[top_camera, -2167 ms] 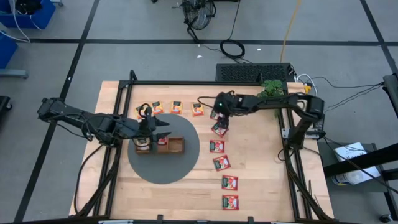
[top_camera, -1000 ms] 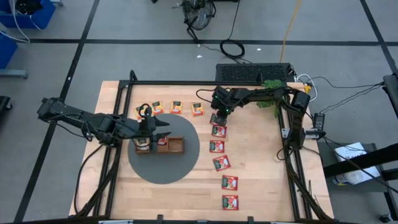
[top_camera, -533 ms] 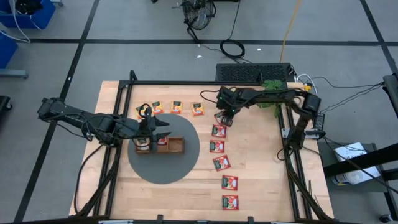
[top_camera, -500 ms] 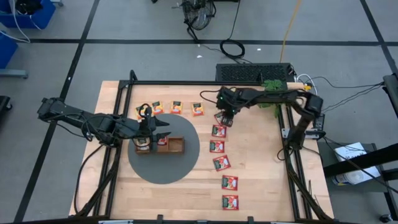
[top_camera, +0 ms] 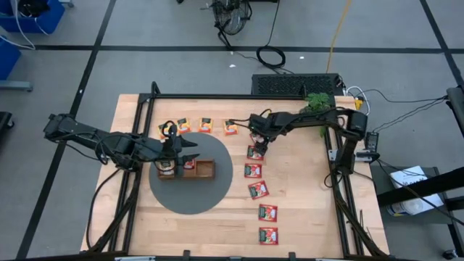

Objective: Pick & Place Tea
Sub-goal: Put the red tea bag into the middle section of the wooden organizer

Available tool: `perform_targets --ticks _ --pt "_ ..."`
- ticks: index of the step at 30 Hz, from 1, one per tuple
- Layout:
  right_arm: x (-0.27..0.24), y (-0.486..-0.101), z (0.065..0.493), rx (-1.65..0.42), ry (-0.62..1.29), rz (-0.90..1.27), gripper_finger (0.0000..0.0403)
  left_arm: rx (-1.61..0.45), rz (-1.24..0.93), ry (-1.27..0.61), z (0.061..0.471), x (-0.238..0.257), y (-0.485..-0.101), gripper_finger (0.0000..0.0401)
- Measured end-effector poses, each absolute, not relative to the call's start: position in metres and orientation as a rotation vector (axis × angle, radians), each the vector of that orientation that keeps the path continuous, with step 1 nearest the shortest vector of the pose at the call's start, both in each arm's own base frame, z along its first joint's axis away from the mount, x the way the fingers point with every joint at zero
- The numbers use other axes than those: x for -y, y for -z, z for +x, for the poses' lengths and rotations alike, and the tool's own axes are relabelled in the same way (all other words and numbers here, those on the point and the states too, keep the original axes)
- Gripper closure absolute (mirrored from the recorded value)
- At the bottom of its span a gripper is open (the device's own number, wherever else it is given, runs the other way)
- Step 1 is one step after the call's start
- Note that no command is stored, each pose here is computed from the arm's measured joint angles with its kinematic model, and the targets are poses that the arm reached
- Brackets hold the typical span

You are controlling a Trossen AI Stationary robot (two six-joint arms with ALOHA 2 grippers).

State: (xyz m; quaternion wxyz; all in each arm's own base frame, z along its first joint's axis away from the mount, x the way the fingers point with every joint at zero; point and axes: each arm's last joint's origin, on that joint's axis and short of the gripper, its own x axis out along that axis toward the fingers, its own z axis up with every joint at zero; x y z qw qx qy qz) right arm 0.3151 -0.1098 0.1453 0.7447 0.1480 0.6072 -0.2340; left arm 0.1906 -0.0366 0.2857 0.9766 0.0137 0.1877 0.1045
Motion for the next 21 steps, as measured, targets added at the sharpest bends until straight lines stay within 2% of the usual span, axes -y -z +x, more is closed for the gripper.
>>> perform_targets --ticks 12,21 --pt "0.129 -0.135 0.318 -1.245 0.569 0.512 0.0060 -0.379 0.028 -0.211 0.191 0.037 -0.286 0.0224" --pt "0.129 -0.107 0.306 -1.363 0.596 0.530 0.0087 -0.379 0.028 -0.211 0.191 0.037 -0.286 0.0224"
